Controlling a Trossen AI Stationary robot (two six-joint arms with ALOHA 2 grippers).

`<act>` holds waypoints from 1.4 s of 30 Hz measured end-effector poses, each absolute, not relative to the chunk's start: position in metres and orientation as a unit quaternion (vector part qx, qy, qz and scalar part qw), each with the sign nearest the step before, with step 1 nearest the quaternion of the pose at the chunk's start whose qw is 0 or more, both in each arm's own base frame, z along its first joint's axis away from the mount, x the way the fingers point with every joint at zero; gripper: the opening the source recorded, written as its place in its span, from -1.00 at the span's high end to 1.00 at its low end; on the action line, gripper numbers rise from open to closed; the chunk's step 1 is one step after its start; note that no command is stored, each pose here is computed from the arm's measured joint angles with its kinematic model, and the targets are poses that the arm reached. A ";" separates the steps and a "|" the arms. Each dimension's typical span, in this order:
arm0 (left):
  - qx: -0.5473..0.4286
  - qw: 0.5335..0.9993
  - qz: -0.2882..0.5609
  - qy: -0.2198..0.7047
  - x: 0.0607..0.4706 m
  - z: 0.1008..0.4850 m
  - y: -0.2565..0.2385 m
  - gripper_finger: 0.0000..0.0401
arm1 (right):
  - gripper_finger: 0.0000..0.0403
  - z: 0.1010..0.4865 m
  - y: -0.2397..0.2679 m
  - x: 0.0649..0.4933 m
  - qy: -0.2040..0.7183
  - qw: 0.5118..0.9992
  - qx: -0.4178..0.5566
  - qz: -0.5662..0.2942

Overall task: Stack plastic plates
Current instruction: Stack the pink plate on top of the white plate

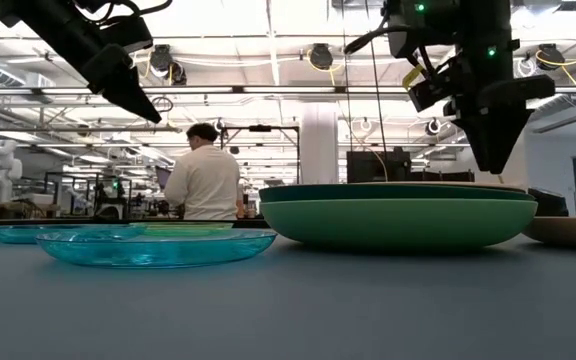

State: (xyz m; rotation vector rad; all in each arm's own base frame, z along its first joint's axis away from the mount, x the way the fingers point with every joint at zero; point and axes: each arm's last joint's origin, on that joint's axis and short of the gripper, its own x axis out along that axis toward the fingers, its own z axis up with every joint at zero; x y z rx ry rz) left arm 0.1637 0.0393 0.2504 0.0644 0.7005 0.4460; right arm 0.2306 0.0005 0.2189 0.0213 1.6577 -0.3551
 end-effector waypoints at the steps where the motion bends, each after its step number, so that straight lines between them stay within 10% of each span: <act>1: 0.031 0.914 0.217 0.340 0.164 0.250 0.039 0.36 | 0.23 0.219 0.000 0.231 0.731 0.662 0.008 -0.163; 42: 0.030 0.919 0.218 0.327 0.165 0.252 0.040 0.36 | 0.24 0.165 -0.001 0.206 0.750 0.635 0.017 -0.185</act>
